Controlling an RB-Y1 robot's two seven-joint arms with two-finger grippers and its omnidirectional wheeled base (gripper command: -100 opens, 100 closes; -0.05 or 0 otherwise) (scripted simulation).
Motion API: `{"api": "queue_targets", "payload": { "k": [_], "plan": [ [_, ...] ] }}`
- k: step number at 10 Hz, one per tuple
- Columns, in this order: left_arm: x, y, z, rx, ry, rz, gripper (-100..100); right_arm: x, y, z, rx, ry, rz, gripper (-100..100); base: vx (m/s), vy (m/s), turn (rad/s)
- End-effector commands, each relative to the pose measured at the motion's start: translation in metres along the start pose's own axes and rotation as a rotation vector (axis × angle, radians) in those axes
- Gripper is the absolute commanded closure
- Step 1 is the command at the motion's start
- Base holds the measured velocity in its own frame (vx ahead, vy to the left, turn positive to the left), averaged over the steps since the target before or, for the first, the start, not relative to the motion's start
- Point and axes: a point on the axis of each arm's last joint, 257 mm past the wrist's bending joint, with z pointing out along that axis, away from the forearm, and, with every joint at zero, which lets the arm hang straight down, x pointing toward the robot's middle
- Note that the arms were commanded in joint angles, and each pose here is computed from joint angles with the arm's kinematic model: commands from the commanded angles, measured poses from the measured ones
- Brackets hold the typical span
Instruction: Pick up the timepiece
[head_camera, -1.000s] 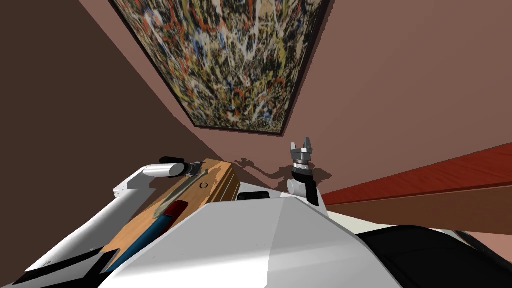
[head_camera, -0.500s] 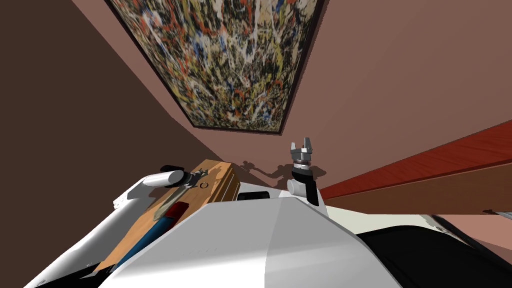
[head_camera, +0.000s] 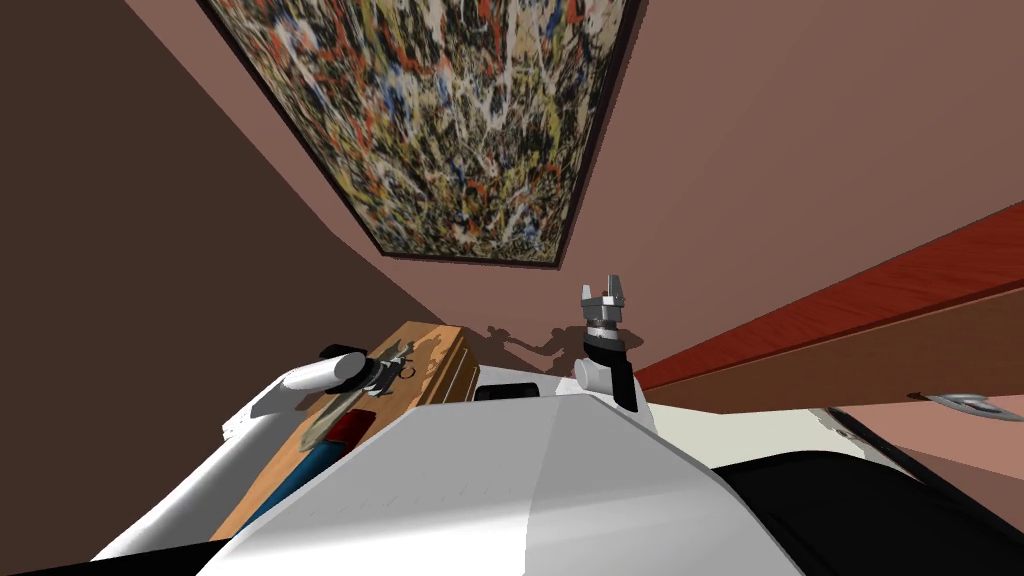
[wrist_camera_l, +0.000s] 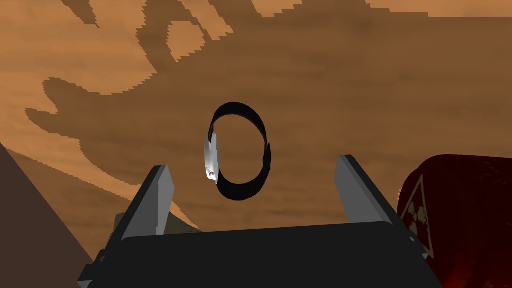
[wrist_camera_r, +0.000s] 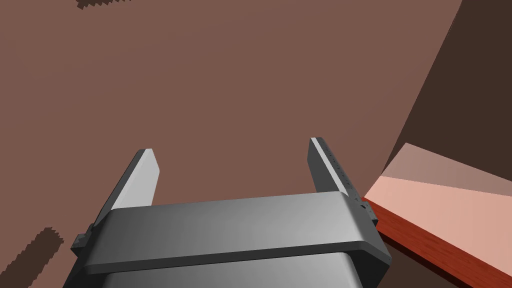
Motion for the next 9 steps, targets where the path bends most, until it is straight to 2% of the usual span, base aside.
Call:
{"api": "queue_targets", "payload": {
  "k": [1, 2, 3, 5, 6, 7, 9],
  "plan": [
    [0.000, 0.000, 0.000, 0.000, 0.000, 0.000, -100, 0.000, 0.000, 0.000, 0.000, 0.000, 0.000, 0, 0.006, 0.010, -0.016],
    [0.001, 0.002, 0.001, -0.003, 0.003, 0.002, 0, 0.000, 0.000, 0.000, 0.000, 0.000, 0.000, 0, 0.000, 0.000, 0.000],
    [0.002, 0.004, 0.012, -0.001, 0.000, -0.007, -100, 0.000, 0.000, 0.000, 0.000, 0.000, 0.000, 0, -0.005, 0.014, -0.065],
    [0.004, 0.006, 0.023, -0.001, -0.003, -0.015, -100, 0.000, 0.000, 0.000, 0.000, 0.000, 0.000, 0, -0.007, 0.020, -0.057],
    [0.004, 0.004, 0.018, -0.002, -0.002, -0.012, -100, 0.000, 0.000, 0.000, 0.000, 0.000, 0.000, 0, -0.001, 0.010, -0.011],
    [0.004, 0.004, 0.018, 0.000, -0.002, -0.013, 100, 0.000, 0.000, 0.000, 0.000, 0.000, 0.000, 0, 0.000, 0.000, 0.000],
    [0.004, 0.003, 0.018, 0.000, -0.003, -0.012, 100, 0.000, 0.000, 0.000, 0.000, 0.000, 0.000, 0, 0.000, 0.000, 0.000]
  ]
}}
